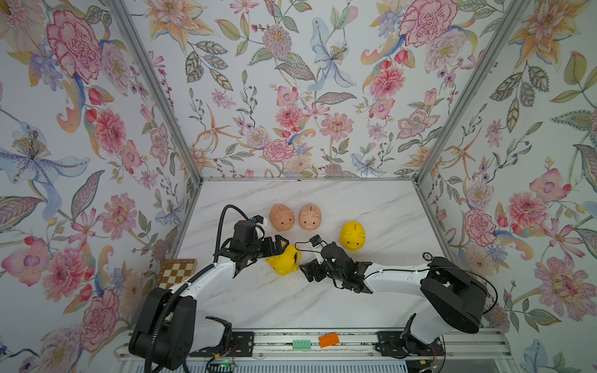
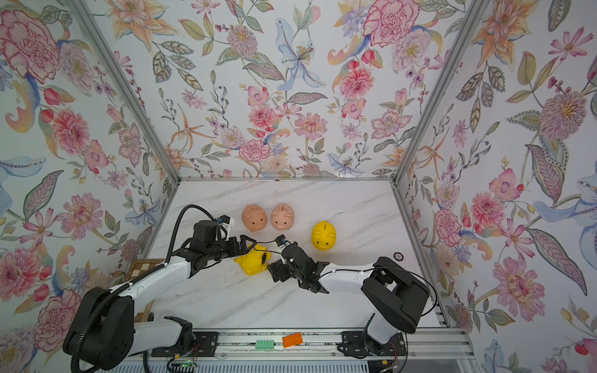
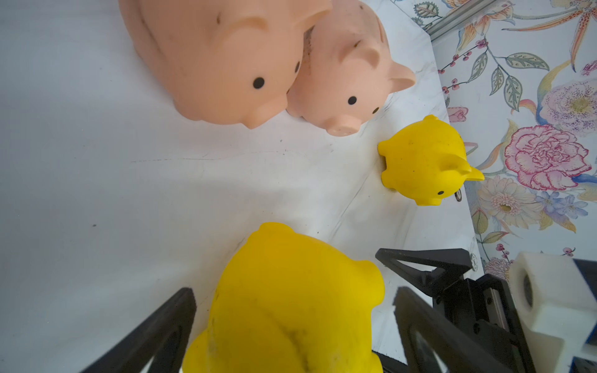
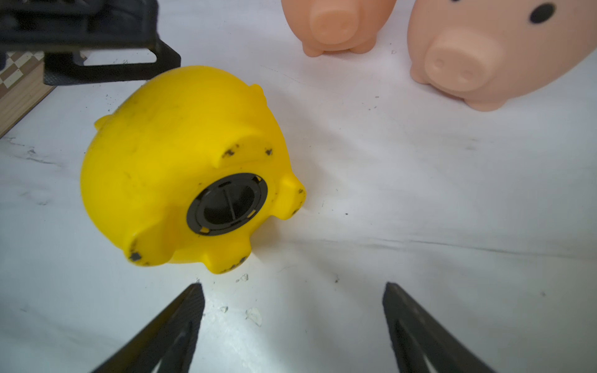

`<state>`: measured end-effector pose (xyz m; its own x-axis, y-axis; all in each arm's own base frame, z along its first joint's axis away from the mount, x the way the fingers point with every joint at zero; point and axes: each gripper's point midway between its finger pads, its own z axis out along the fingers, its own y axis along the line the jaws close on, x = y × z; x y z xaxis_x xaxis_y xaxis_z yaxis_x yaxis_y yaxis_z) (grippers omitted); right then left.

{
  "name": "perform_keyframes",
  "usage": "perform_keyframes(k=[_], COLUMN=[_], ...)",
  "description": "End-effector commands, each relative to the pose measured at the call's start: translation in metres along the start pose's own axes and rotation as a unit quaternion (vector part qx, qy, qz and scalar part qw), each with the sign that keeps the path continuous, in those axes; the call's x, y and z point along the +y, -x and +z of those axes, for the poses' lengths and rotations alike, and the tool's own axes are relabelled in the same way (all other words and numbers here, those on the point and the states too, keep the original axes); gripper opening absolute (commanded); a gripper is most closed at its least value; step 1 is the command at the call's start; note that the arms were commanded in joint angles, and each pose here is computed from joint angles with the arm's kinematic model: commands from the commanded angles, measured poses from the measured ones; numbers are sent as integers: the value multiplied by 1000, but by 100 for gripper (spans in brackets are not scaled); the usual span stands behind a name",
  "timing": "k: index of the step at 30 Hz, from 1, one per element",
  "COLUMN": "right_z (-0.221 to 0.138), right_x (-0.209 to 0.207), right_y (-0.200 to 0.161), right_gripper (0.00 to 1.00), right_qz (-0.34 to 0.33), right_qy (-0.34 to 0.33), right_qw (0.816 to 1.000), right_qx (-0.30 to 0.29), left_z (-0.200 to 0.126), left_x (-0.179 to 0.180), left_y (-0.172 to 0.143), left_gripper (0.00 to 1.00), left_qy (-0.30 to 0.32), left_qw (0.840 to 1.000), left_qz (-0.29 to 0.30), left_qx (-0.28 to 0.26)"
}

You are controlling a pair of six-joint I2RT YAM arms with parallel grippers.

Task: Open piggy banks
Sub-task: Adjust the piggy bank at the center of the board.

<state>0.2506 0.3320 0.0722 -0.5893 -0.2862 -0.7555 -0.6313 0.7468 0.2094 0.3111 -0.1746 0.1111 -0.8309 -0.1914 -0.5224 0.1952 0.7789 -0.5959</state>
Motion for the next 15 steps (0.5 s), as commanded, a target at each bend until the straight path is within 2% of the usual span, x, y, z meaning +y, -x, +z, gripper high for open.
perform_keyframes(k=[1, 8, 15], right_z=[-7, -11, -17], right_x=[-11, -20, -12], right_y=[6, 9, 10], right_gripper=[89, 90, 88], right_qz=[18, 27, 38], right_qy=[-14, -17, 17], right_qw=[1000, 999, 999], right_qx=[-11, -15, -29], left_z=[-2, -6, 2], left_x=[0, -6, -15], left_y=[-2, -8, -15], left_gripper=[99, 99, 99], left_qy=[-7, -11, -31], left_qw=[1000, 999, 998], left_qz=[7, 38, 59], left_qx=[-5, -4, -1])
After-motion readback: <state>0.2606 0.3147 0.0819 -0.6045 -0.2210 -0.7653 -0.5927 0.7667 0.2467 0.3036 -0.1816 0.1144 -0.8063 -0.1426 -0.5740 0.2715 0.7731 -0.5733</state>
